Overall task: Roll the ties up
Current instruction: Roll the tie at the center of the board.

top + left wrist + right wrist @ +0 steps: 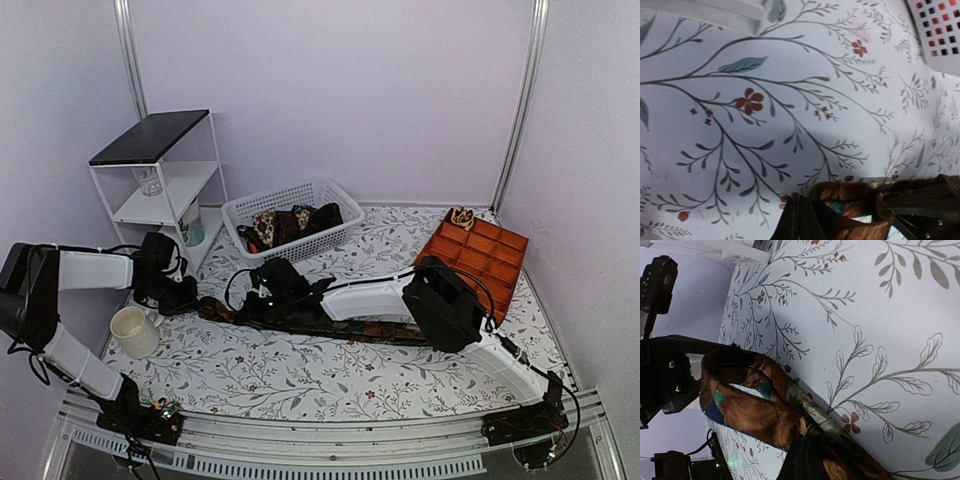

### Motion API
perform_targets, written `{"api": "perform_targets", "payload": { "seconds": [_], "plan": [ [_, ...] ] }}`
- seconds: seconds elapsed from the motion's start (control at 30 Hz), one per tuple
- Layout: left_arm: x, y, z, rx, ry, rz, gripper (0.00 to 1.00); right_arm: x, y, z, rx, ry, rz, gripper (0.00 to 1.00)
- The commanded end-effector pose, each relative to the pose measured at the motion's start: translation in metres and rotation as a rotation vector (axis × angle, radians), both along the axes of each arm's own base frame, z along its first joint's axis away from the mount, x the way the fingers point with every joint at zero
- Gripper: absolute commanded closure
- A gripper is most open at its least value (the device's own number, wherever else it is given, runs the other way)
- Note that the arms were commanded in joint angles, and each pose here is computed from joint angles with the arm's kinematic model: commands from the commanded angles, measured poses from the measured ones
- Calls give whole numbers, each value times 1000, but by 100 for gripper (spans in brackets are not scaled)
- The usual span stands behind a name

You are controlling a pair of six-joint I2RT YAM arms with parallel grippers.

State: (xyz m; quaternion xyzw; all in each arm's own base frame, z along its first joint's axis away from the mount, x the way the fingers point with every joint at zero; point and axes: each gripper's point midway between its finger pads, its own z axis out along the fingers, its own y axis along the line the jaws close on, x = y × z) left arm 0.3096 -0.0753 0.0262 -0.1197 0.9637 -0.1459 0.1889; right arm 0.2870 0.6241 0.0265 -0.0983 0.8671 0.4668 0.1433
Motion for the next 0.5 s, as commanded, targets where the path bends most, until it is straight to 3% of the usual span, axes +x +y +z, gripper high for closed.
{"api": "perform_targets", "payload": {
  "seconds": [0.0, 0.33, 0.4, 0.47],
  "plan": [
    [3, -30, 21, -200, -67, -47, 100, -5, -18, -41, -118, 29, -23, 100],
    [5, -53, 43, -356, -90, -88, 100, -2, -22, -44, -123, 27, -27, 100],
    [6, -41, 40, -288, -79, -50, 100, 0, -24, -45, -125, 29, -31, 100],
    [12, -2, 33, -65, -82, 56, 100, 0, -24, -45, -125, 31, -32, 100]
  ]
}}
